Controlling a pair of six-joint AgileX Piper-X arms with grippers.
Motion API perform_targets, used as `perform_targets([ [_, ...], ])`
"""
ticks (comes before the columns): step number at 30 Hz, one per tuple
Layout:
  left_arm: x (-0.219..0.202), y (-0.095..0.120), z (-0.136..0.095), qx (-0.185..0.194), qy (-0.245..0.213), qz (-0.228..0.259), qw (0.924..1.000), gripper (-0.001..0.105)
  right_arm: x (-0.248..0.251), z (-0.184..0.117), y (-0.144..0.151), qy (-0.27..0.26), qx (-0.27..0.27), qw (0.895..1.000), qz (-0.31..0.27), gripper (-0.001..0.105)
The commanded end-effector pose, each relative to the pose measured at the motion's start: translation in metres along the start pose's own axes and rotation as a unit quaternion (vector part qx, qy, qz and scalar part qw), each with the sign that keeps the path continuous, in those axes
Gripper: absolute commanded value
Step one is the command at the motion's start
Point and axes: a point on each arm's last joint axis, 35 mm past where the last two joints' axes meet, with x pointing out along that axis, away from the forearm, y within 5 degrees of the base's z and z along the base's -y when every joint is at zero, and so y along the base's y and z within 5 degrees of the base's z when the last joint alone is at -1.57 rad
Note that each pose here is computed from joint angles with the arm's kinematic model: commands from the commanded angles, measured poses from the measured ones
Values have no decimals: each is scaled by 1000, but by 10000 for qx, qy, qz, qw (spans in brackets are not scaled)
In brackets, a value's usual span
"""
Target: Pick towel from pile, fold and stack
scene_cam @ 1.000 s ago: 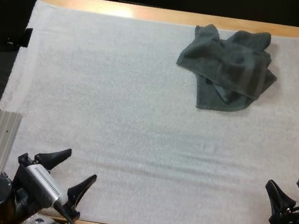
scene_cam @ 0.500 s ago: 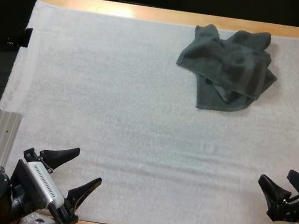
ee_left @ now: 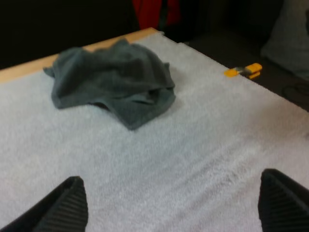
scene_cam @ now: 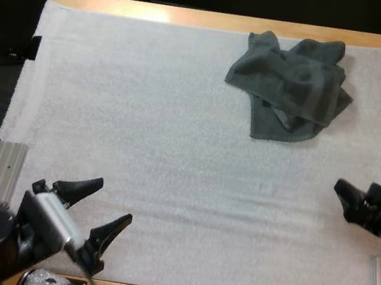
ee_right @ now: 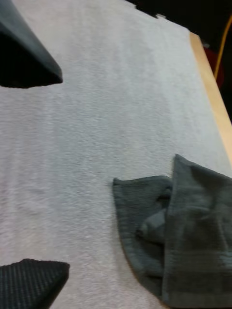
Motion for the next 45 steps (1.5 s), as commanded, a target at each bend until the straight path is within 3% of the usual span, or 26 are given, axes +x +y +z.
perform_targets([
  [1,3,1,4,-53,4,-45,10000,71,4,7,-2,-136,58,9999,-12,71],
  [7,26,11,15,-519,262,-375,9976,71,41,18,-20,-61,535,9985,-10,71],
  [13,41,20,18,-814,488,-374,9948,71,80,24,-39,-103,892,9960,-21,71],
  [18,46,22,21,-820,496,-373,9947,71,109,27,-54,32,1124,9935,-204,71],
  [25,46,22,22,-790,454,-395,9951,71,152,59,-72,200,1178,9925,-259,71],
  [33,46,22,22,-826,462,-429,9946,71,215,86,-53,478,1157,9915,-355,71],
  [38,46,21,22,-828,472,-484,9943,71,256,89,-43,622,1570,9841,-549,71],
  [45,46,21,22,-828,473,-487,9942,71,293,78,-55,953,2212,9669,-847,71],
])
